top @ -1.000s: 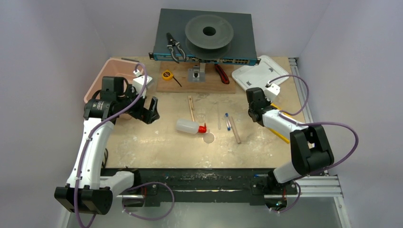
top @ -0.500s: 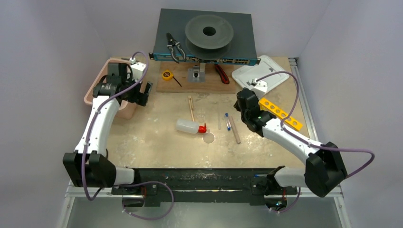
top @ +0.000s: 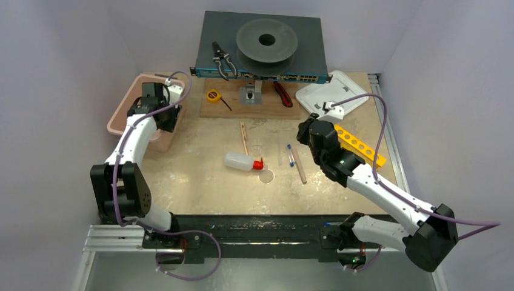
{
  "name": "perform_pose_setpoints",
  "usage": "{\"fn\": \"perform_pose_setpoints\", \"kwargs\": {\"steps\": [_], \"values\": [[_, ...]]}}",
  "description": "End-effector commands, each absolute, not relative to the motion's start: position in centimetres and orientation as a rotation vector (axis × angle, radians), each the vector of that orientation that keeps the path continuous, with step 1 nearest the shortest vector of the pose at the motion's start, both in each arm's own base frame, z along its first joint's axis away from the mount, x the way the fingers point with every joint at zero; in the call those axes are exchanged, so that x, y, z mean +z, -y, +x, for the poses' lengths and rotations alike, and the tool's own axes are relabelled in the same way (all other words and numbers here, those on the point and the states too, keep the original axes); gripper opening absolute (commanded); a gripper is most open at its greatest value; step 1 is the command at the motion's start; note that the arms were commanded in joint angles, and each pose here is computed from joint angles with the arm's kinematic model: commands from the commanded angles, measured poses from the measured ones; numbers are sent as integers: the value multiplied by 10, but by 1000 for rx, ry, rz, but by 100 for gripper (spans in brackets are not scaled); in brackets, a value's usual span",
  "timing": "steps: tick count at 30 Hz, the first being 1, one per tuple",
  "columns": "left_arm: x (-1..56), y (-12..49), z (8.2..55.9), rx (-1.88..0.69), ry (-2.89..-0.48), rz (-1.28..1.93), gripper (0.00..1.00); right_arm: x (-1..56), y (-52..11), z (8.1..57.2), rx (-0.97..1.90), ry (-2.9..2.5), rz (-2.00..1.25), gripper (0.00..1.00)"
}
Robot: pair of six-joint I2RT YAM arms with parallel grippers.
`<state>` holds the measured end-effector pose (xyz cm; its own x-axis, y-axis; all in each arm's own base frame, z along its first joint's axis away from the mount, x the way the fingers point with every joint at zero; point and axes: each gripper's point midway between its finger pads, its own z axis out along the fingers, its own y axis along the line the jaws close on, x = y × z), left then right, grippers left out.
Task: Organize the chemistry lab equipment
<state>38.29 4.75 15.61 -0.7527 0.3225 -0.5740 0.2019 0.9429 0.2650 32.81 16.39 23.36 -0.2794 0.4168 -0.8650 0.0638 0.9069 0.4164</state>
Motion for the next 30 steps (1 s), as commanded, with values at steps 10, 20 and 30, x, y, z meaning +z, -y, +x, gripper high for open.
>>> {"fn": "perform_pose_setpoints", "kwargs": {"steps": [10,20,30], "values": [[141,-50,324,272,-2453,531,19,232,-168,324,349,-1853,282,8],[134,-21,229,56,-2570,797,13,222,-166,322,331,-1871,264,7],[116,-2,155,-86,-2458,1246,12,207,-175,326,334,-1909,235,9]]}}
